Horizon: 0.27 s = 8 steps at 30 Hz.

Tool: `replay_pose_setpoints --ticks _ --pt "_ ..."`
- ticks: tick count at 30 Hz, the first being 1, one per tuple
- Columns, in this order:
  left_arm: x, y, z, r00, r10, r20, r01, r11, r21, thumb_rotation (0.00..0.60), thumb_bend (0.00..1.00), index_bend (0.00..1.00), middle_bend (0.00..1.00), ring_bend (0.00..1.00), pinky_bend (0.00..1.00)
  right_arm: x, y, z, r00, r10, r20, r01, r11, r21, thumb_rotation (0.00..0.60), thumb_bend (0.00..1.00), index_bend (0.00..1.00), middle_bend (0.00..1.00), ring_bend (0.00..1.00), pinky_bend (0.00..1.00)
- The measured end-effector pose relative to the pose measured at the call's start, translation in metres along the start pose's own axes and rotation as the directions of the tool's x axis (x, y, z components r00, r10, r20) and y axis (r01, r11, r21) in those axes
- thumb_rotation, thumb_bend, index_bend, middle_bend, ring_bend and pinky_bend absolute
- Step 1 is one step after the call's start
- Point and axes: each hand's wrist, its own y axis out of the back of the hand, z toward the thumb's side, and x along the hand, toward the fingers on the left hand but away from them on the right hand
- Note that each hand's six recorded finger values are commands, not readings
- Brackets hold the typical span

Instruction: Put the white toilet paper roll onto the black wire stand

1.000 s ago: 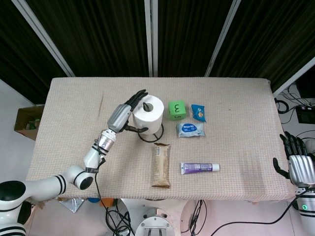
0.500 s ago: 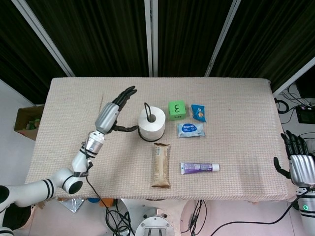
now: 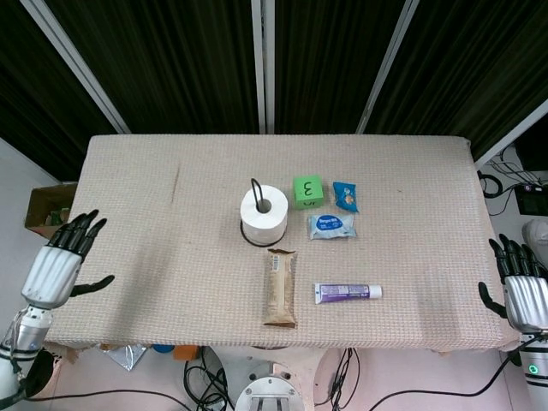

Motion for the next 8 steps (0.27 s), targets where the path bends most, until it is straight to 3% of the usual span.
replay_pose_setpoints --ticks 3,8 --pt "-0.033 -0.007 -0.02 0.997 -0.035 -0.066 0.038 0.998 0.046 0.42 0.11 0.04 0.01 0.06 0.22 0.005 -0.001 0.003 0.999 0.036 0.031 -0.037 0.999 0.035 0.6 0.32 0.0 0.0 0.0 0.0" --pt "-0.056 -0.014 -0.04 0.993 -0.046 -0.11 0.057 0.994 0.099 0.424 0.11 0.04 0.01 0.06 0.22 0.011 0.001 0.006 0.995 0.07 0.065 -0.074 0.995 0.067 0.6 0.32 0.0 0.0 0.0 0.0"
